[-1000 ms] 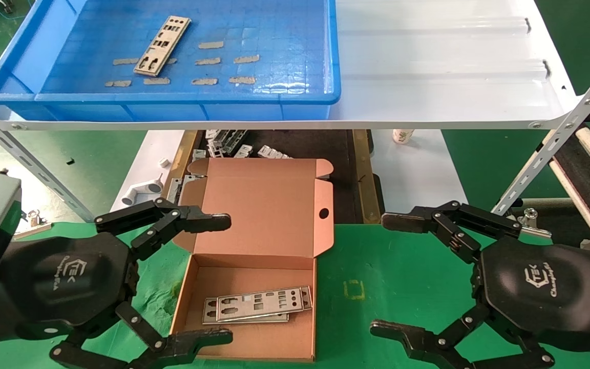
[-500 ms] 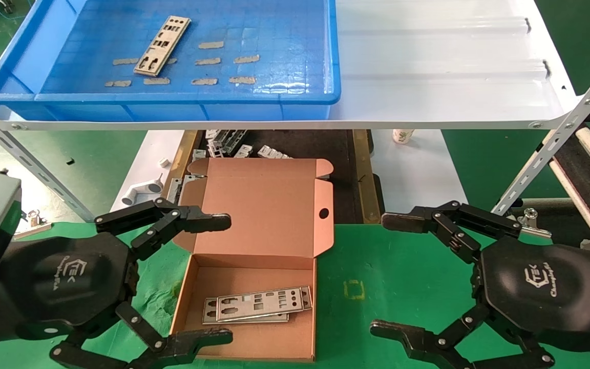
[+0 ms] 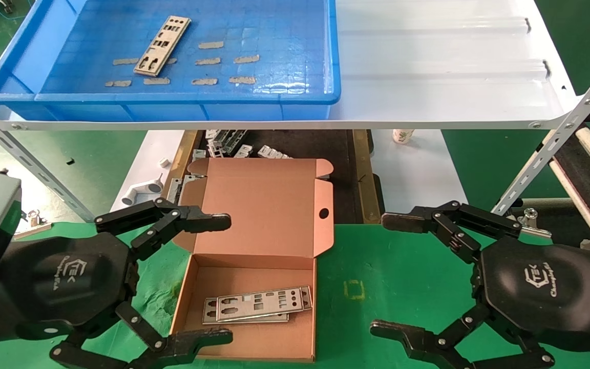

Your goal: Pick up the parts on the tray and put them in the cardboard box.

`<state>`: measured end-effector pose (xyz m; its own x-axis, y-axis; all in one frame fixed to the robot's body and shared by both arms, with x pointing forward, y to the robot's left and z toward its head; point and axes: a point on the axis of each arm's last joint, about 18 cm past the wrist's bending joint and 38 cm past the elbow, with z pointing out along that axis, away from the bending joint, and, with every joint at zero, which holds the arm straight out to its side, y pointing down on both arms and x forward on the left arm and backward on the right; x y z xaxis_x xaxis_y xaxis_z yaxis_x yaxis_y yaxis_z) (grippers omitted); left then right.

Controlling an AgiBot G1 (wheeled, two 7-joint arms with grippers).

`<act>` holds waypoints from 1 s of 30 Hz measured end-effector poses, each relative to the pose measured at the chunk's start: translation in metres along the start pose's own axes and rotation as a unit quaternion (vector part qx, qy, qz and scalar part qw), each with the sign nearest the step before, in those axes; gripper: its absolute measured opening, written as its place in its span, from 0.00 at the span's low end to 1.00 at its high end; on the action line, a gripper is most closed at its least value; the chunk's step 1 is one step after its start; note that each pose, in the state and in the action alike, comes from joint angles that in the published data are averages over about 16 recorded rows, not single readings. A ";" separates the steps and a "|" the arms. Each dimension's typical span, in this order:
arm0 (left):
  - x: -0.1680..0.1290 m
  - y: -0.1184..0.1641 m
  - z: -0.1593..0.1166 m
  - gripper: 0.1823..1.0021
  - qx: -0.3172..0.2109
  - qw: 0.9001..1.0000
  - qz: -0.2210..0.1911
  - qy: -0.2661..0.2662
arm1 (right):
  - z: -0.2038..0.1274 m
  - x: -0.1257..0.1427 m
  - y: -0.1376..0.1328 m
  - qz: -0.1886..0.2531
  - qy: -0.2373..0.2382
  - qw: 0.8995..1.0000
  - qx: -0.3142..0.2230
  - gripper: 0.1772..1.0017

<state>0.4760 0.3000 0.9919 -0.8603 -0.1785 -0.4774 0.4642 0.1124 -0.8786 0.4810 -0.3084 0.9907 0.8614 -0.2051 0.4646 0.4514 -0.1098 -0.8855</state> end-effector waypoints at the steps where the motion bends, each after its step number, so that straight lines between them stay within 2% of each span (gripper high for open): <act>1: 0.000 0.000 0.000 1.00 0.000 1.000 0.000 0.000 | 0.000 0.000 0.000 0.000 0.000 1.000 0.000 1.00; 30: 0.000 0.000 0.000 1.00 0.000 1.000 0.000 0.000 | 0.000 0.000 0.000 0.000 0.000 1.000 0.000 1.00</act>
<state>0.4760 0.3000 0.9919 -0.8603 -0.1785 -0.4774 0.4642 0.1124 -0.8786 0.4810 -0.3084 0.9907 0.8614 -0.2051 0.4646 0.4514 -0.1098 -0.8855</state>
